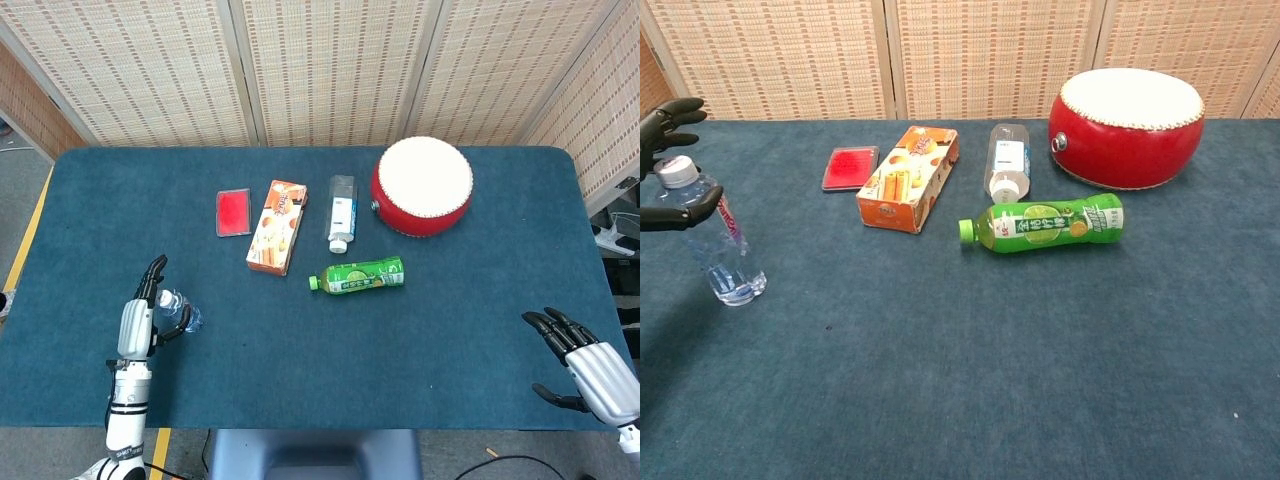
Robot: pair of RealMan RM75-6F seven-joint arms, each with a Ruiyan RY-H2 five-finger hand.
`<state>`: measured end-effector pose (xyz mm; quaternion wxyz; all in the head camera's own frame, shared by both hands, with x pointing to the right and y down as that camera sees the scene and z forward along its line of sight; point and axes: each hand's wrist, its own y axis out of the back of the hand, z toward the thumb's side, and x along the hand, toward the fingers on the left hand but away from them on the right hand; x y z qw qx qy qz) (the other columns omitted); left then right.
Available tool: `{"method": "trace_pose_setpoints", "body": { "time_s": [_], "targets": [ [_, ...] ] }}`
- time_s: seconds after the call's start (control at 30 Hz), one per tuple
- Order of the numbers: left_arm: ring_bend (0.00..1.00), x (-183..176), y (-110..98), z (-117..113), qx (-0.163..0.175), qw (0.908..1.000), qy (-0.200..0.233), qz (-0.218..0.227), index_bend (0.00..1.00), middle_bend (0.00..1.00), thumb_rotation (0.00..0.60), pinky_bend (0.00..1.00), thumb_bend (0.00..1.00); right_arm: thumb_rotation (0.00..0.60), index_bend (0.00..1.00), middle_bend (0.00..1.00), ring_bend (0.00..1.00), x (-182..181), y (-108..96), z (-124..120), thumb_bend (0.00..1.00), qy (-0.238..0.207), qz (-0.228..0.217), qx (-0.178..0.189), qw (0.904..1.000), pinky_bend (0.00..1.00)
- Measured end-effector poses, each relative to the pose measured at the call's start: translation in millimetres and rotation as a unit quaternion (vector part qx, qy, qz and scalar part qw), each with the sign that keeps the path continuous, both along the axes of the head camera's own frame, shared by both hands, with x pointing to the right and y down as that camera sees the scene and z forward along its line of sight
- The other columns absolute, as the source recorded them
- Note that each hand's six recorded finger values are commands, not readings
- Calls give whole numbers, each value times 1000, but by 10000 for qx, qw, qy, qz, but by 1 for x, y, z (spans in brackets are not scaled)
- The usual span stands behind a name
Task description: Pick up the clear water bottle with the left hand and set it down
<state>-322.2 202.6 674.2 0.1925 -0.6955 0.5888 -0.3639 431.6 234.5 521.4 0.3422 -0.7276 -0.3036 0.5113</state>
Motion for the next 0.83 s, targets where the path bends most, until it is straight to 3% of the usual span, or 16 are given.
{"method": "trace_pose_setpoints", "body": {
  "time_s": [0.3,0.47,0.57,0.67,0.83],
  "targets": [
    [1,-1,-13,-34,256,9978,-325,511,0,0,600,167,400,600,59,84,33,0,0,-1,109,-15,-8,-3,10000,190],
    [0,-14,-17,-63,409,9853,-1181,1165,0,0,600,164,398,600,59,84,33,-1,-2,0,109,-30,0,7,10000,190],
    [0,-31,-15,-79,413,9665,-1965,1597,0,0,600,163,397,600,59,84,33,-1,-2,2,109,-1,-4,-8,10000,190],
    [0,-54,-9,-87,161,9420,-2751,1914,0,0,600,163,396,600,59,84,33,-2,-2,4,110,37,-12,-41,10000,189],
    [0,-88,4,-84,-277,9041,-3767,2000,4,0,600,162,386,600,58,84,33,-3,-2,6,109,88,11,-38,10000,190]
  ]
}}
